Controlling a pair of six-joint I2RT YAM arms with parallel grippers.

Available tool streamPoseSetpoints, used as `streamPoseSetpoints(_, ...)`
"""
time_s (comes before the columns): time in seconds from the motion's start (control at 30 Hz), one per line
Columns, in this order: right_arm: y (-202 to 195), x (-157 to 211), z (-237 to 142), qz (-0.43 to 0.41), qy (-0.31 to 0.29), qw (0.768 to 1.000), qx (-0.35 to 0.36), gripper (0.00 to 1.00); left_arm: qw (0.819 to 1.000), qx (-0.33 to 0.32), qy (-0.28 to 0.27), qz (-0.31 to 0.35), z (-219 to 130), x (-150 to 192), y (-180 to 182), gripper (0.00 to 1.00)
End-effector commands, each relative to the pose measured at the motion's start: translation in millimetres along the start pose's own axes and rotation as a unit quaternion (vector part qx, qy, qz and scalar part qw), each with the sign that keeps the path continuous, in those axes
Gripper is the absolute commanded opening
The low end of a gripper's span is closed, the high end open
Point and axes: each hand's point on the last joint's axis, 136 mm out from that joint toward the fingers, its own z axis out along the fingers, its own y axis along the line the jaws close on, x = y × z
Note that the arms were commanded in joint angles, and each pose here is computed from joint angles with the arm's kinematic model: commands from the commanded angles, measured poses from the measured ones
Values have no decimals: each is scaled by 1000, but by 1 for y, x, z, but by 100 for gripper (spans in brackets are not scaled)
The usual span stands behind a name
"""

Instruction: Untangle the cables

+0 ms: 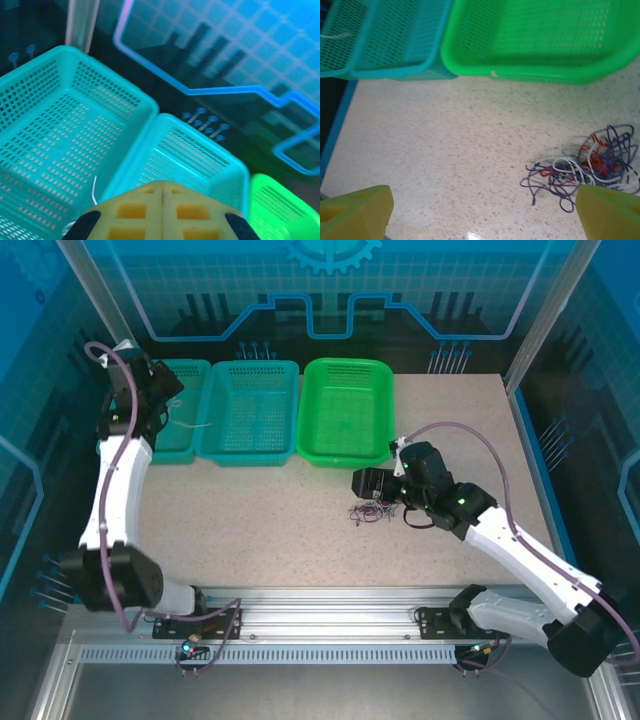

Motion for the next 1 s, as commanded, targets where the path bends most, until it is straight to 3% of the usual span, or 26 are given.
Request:
streamPoseSetpoints(0.0, 17, -1, -15, -30, 5, 999, -30, 96, 1000, -11, -12, -2, 32, -21, 15, 0)
streamPoseSetpoints(0.27, 14, 5, -17, -26, 10, 999, -28, 96, 996, -49, 61, -38, 107, 9, 71, 0)
streamPoseSetpoints(0.37, 10, 5, -17, -21, 9, 1000, -17, 96, 995, -66, 72, -36, 110, 17, 81, 35)
streamPoseSetpoints(0.4, 6, 5, -16, -19, 10, 1000, -8, 96, 994, -66, 71, -42, 106, 17, 82, 42)
streamPoseSetpoints(0.57, -25, 12, -8, 17, 20, 998, 57, 99, 994, 12, 41, -97, 63, 4, 50, 50)
streamPoseSetpoints(0.67, -48, 19, 0, 52, 33, 995, 84, 99, 987, 81, 39, -134, 24, 2, 17, 49)
streamPoseSetpoints(0.73, -62, 24, 7, 77, 40, 992, 93, 99, 983, 130, 42, -124, -7, 9, -13, 48)
streamPoseSetpoints(0.87, -86, 44, 28, 115, 70, 985, 106, 98, 973, 210, 65, -70, -68, 47, -73, 47)
streamPoseSetpoints(0.97, -94, 51, 46, 126, 89, 982, 107, 98, 955, 276, 106, -28, -110, 98, -111, 47)
